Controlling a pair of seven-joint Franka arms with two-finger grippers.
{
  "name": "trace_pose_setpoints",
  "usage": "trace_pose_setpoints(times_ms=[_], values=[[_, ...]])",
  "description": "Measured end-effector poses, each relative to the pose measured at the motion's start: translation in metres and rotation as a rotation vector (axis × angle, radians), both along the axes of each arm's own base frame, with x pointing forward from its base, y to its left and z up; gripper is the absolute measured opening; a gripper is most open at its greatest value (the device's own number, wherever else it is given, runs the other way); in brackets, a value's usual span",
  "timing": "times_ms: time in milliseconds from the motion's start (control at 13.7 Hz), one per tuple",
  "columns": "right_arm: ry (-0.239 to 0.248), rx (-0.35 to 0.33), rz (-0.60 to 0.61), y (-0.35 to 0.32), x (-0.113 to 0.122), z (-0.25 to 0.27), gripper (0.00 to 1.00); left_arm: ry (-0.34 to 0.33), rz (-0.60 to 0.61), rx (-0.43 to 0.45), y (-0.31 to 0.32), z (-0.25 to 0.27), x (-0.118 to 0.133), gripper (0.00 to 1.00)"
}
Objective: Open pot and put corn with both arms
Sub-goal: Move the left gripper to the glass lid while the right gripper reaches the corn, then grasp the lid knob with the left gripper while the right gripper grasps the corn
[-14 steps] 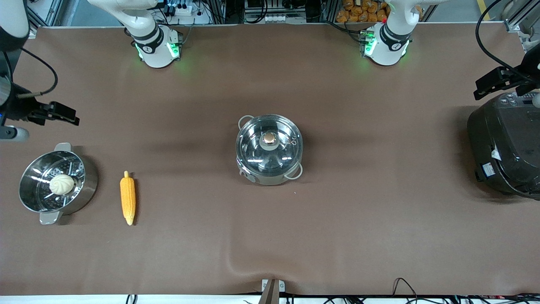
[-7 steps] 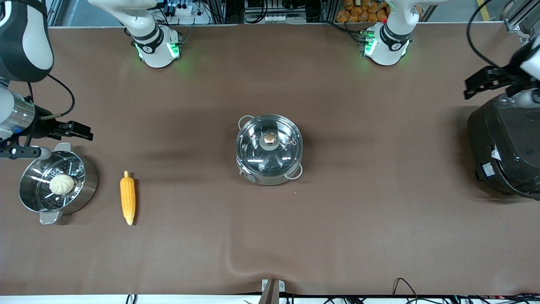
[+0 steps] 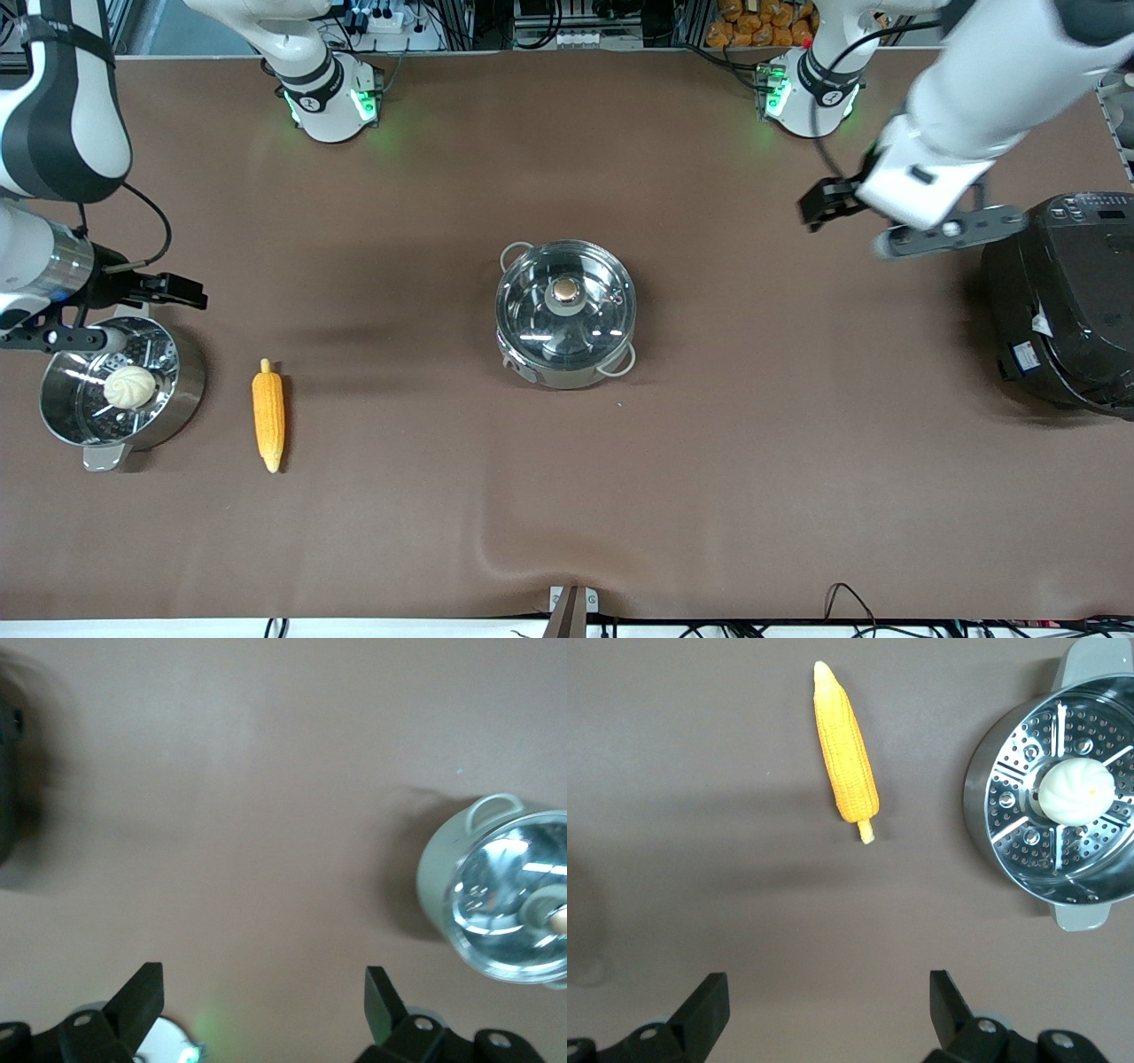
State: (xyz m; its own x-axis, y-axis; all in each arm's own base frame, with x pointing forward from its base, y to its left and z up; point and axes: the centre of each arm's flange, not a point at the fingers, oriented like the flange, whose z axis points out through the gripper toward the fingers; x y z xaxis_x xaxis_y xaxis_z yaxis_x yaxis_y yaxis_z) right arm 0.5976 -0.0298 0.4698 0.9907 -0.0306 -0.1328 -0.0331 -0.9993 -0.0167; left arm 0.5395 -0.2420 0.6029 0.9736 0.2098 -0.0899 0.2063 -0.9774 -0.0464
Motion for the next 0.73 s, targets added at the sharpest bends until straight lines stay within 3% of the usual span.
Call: trace_pose_setpoints(times_ms=[437,728], values=[[0.041,0.0,-0.005,-0.004,0.024,-0.077,1.0,-0.011,0.242,-0.011,-0.183,-0.118,-0.024,1.0],[0.035,0.0,0.016,-0.005,0.042,-0.147,1.0,-0.004,0.302,-0.014,-0.247,-0.183,-0.037,1.0]])
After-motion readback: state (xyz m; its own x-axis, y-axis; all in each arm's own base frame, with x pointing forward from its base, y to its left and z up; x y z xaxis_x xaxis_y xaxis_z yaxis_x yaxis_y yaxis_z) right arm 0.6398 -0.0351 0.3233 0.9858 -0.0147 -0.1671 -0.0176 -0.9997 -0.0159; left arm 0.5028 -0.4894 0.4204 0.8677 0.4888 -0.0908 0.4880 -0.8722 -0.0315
